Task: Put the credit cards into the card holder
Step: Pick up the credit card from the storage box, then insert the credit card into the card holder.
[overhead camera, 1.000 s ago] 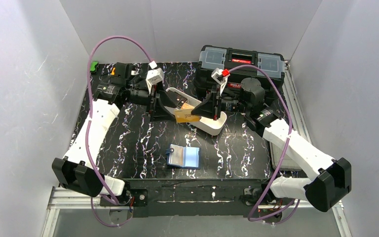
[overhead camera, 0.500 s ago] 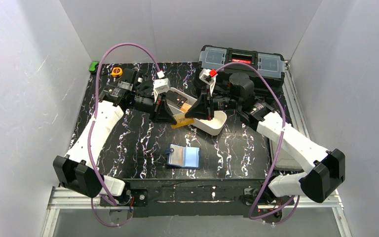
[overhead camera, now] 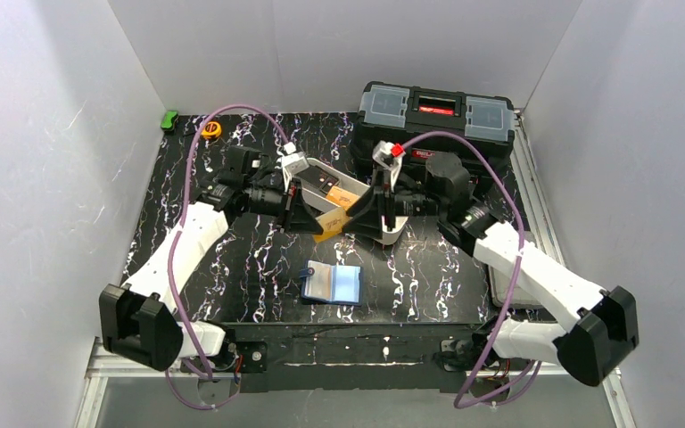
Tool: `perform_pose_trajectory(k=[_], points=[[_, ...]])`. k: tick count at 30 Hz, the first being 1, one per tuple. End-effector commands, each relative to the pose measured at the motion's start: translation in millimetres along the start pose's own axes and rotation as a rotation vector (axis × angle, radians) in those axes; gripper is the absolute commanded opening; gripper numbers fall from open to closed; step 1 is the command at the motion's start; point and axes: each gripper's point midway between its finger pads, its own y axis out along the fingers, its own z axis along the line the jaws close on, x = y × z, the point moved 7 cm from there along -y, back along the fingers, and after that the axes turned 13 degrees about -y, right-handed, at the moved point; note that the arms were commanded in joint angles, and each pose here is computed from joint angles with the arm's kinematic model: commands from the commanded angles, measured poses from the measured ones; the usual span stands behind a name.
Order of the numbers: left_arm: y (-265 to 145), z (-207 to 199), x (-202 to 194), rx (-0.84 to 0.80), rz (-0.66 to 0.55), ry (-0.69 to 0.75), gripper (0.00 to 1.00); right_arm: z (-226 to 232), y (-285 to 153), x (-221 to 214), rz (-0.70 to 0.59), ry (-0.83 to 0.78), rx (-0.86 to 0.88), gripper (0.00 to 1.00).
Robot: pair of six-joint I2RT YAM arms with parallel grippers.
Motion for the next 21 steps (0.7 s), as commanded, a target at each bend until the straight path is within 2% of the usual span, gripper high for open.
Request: perform_pose_trajectory(k=[1,8,15,21], points=[[-10,-21,30,-0.006,-0.209,0.019,0.0,4,-17,-5,-0.112,0.025,-0.083,0.66],[-14,-33,54,-0.033,-0.369,-0.055,0.0,-2,-17,-10,-0.232,0.138,-0.06,0.69],[-14,-36,55,-0.049,-0.383,-0.087,0.0,-12,-1,28,-0.439,0.171,0.087,0.67],[-16,-41,57,-0.064,-0.384,-0.066,0.0,-22,8,42,-0.526,0.229,0.162,0.62]])
